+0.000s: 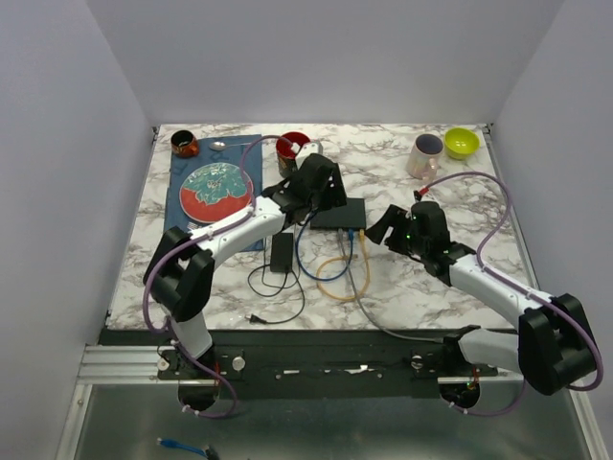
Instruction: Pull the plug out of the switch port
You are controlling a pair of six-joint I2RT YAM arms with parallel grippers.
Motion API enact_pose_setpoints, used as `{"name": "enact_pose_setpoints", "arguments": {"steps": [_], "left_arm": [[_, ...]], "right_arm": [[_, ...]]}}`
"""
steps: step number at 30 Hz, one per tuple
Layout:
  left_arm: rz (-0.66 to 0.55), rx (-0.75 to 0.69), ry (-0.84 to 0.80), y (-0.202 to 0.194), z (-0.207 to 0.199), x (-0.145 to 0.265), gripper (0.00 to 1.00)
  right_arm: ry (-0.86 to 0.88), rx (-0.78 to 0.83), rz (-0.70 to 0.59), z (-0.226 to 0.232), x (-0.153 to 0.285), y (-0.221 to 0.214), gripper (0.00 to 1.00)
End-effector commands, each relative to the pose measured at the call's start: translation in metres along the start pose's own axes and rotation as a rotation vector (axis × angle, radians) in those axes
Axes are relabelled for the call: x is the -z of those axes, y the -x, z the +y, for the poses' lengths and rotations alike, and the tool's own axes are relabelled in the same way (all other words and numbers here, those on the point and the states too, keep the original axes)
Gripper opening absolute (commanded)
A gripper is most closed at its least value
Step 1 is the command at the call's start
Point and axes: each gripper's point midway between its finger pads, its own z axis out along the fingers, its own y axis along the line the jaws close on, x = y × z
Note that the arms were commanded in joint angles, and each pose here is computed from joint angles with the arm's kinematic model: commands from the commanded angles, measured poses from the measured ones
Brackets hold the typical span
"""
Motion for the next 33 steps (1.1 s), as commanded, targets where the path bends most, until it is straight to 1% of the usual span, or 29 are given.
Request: {"name": "enact_pose_setpoints", "arguments": {"steps": [1,3,4,5,7,8,9,10,11,12,14,16,17,18,19,20,22,23,25,26,28,29,30,32,33], "left_arm": [[0.106,-0.060,-0.029,-0.013,-0.006,-0.032,0.69],[0.134,-0.063,-0.002,-0.019,0.002,-0.048,0.62],[0.142,-0.062,0.006,-0.020,0.006,-0.052,0.54],[0.173,-0.056,0.009,-0.030,0.012,-0.059,0.49],[0.178,-0.013,0.000,-0.029,0.021,-0.066,0.43],[0.209,0.009,-0.006,-0.039,0.029,-0.068,0.43],[0.185,0.033,-0.029,-0.033,0.029,-0.071,0.43],[0.191,0.085,-0.038,-0.031,0.035,-0.071,0.43],[0.197,0.107,-0.040,-0.035,0.041,-0.066,0.43],[0.173,0.124,-0.086,-0.029,0.035,-0.064,0.43],[0.147,0.158,-0.119,-0.026,0.036,-0.049,0.46],[0.113,0.173,-0.193,-0.019,0.025,-0.039,0.49],[0.113,0.191,-0.215,-0.023,0.025,-0.031,0.51],[0.083,0.199,-0.271,-0.016,0.016,-0.026,0.53],[0.094,0.210,-0.311,-0.020,0.011,-0.020,0.54],[0.102,0.222,-0.325,-0.027,0.015,-0.013,0.57],[0.083,0.242,-0.376,-0.025,0.009,-0.004,0.61],[0.067,0.247,-0.393,-0.022,0.007,0.004,0.69],[0.068,0.273,-0.403,-0.032,0.013,0.010,0.82],[0.075,0.278,-0.404,-0.039,0.018,0.013,0.99],[0.064,0.290,-0.432,-0.040,0.016,0.017,0.99],[0.072,0.291,-0.437,-0.045,0.017,0.016,0.99],[0.070,0.290,-0.457,-0.050,0.018,0.016,0.99],[0.077,0.313,-0.481,-0.057,0.019,0.015,0.99],[0.051,0.320,-0.516,-0.057,0.019,0.017,0.97]], "right_arm": [[0.004,-0.018,0.056,0.002,-0.014,-0.008,0.76],[0.007,-0.045,0.059,0.002,-0.018,-0.009,0.73],[0.004,-0.053,0.067,0.001,-0.021,-0.012,0.72],[0.020,-0.063,0.062,0.004,-0.023,-0.010,0.71],[0.036,-0.070,0.059,0.007,-0.025,-0.009,0.69],[0.047,-0.075,0.056,0.010,-0.027,-0.007,0.68],[0.054,-0.074,0.055,0.012,-0.028,-0.006,0.67],[0.058,-0.073,0.051,0.013,-0.029,-0.004,0.67],[0.086,-0.064,0.041,0.020,-0.028,0.000,0.66],[0.101,-0.059,0.031,0.024,-0.028,0.004,0.66],[0.129,-0.049,0.015,0.032,-0.029,0.012,0.65],[0.151,-0.042,0.012,0.044,-0.034,0.022,0.61],[0.157,-0.046,0.028,0.046,-0.038,0.023,0.59],[0.171,-0.048,0.031,0.055,-0.045,0.030,0.54],[0.175,-0.054,0.043,0.058,-0.050,0.031,0.53],[0.189,-0.068,0.056,0.063,-0.053,0.032,0.51],[0.195,-0.080,0.067,0.069,-0.064,0.036,0.48],[0.196,-0.088,0.071,0.071,-0.068,0.038,0.47],[0.203,-0.092,0.086,0.076,-0.080,0.041,0.42],[0.202,-0.096,0.102,0.077,-0.085,0.039,0.40],[0.211,-0.096,0.122,0.080,-0.092,0.039,0.34],[0.202,-0.101,0.140,0.078,-0.100,0.037,0.33],[0.201,-0.104,0.153,0.077,-0.103,0.034,0.29],[0.185,-0.111,0.176,0.072,-0.110,0.028,0.24],[0.180,-0.114,0.184,0.070,-0.112,0.025,0.21]]}}
